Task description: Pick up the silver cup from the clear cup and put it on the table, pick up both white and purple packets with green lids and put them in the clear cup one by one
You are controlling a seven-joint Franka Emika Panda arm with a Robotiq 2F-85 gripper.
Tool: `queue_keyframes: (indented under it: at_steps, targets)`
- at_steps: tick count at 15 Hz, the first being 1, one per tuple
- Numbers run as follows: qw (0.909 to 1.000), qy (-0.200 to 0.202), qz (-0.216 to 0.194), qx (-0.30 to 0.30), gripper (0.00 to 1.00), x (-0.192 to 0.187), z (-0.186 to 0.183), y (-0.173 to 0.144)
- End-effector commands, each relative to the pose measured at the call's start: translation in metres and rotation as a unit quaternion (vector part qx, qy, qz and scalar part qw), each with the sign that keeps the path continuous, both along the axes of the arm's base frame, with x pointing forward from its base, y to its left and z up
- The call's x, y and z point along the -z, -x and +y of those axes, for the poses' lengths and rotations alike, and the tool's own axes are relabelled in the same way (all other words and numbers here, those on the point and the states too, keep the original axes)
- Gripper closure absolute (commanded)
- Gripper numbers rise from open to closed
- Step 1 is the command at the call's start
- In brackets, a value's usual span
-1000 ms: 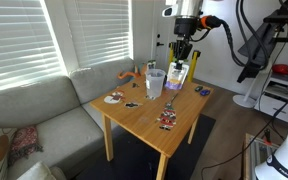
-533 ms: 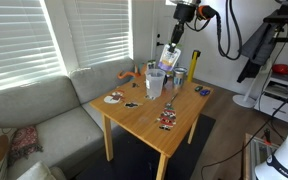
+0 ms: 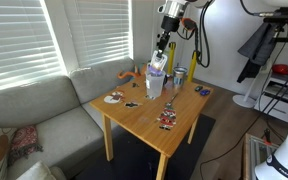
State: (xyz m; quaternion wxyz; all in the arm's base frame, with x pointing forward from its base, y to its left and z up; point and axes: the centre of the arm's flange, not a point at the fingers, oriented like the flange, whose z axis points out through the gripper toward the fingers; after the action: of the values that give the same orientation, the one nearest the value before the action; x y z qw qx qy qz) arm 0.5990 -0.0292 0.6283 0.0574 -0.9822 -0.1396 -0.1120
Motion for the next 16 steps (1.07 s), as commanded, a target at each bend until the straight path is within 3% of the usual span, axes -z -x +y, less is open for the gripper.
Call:
queue_keyframes:
  at_steps: [1, 14, 15, 16]
  targets:
    - [0.9996, -0.014, 0.012, 0.023, 0.95, 0.012, -0.003, -0.029]
    - [0.9944, -0.035, 0.087, 0.050, 0.93, 0.061, -0.024, -0.037]
    - [0.9942, -0.035, 0.087, 0.052, 0.54, 0.061, -0.025, -0.036]
    - [0.9940, -0.037, 0.088, 0.053, 0.53, 0.060, -0.027, -0.036]
